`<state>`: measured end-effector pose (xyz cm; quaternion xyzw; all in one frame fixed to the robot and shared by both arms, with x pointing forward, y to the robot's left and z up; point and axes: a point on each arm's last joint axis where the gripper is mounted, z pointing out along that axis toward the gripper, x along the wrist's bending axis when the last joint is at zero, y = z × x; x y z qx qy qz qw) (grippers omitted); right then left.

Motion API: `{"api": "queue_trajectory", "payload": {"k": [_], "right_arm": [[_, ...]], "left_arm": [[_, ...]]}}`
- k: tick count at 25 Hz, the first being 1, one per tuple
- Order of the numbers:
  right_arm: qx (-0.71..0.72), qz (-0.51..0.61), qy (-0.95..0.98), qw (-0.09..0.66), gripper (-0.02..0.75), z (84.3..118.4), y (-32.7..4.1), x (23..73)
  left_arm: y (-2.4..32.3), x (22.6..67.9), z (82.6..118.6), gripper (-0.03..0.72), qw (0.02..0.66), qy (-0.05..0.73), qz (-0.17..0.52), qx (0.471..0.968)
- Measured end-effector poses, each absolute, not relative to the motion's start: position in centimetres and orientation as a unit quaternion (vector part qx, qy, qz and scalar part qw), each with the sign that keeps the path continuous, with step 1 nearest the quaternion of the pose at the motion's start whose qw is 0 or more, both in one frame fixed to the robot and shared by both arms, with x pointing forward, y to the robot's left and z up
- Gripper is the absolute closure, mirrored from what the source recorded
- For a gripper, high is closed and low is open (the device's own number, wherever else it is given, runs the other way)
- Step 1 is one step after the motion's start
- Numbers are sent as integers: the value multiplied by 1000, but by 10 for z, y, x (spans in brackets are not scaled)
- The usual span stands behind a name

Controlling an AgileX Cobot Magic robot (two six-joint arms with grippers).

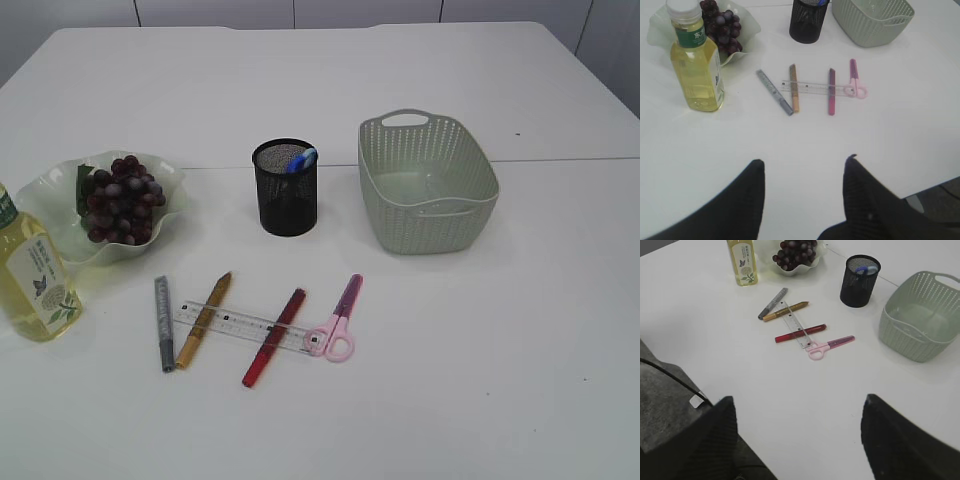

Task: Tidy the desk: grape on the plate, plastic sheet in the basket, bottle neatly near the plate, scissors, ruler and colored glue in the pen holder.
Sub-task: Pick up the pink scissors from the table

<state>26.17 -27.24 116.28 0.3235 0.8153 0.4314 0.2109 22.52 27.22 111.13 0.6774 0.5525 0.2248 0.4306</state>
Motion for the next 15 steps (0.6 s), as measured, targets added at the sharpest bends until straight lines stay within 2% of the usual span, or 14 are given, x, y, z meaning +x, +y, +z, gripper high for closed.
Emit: {"api": "queue_trajectory", "payload": {"k": [7,15], "right_arm": [[328,448,801,223,173,1114,-291,240],[351,468,780,219,174,1108,-297,233]], "left_arm": [[275,225,1110,317,411,533,254,695],[273,224,1111,318,420,528,246,696]]}}
